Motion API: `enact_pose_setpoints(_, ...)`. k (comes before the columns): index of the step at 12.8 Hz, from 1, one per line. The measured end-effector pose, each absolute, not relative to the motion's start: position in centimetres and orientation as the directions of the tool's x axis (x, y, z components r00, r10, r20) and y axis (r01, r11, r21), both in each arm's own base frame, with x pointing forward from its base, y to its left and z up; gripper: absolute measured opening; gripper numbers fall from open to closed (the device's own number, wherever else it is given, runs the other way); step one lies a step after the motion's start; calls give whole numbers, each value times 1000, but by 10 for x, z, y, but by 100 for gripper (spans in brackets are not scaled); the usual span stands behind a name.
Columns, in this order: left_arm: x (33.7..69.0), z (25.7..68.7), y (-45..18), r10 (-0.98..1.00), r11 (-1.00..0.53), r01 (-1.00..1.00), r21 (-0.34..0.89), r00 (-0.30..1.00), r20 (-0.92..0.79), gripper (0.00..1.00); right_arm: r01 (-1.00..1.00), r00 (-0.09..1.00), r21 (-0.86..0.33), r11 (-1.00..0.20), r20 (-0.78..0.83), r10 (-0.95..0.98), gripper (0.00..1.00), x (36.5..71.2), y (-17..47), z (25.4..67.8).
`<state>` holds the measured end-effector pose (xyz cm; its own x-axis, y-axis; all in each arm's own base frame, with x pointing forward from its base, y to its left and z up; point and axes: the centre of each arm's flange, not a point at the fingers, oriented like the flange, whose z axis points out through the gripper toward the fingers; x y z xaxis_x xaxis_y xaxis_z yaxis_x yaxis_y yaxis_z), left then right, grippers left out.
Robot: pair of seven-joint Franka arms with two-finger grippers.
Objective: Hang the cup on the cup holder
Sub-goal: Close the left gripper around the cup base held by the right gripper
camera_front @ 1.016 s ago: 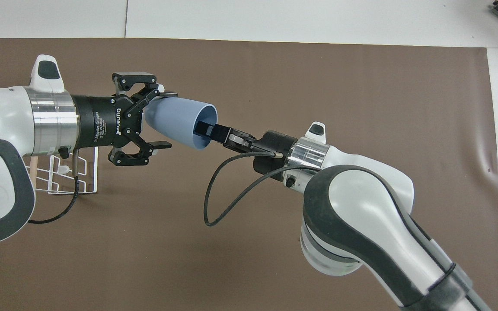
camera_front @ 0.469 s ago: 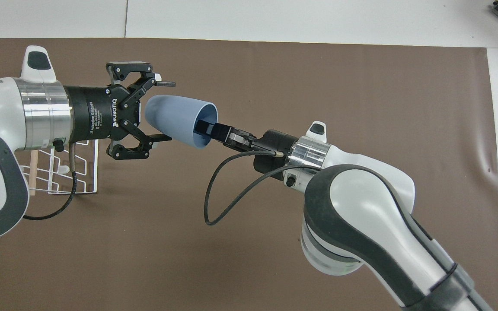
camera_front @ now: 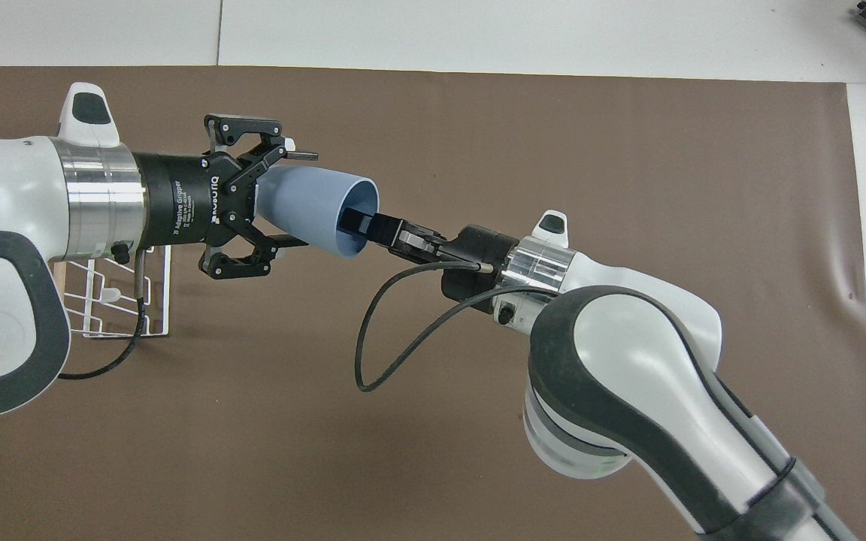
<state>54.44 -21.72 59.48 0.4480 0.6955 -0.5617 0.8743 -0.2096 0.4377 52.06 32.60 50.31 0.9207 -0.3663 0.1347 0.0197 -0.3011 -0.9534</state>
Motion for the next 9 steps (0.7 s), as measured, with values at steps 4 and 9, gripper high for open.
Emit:
enact_pose_setpoints(4,544,595,-217,698,-216,872,439,453,-555,74,13,920,-954,-299,129,-370,5,521,326,503)
enact_pose_setpoints(9,544,594,-218,697,-223,874,432,453,-556,74,13,920,-954,-299,129,-370,22,521,326,503)
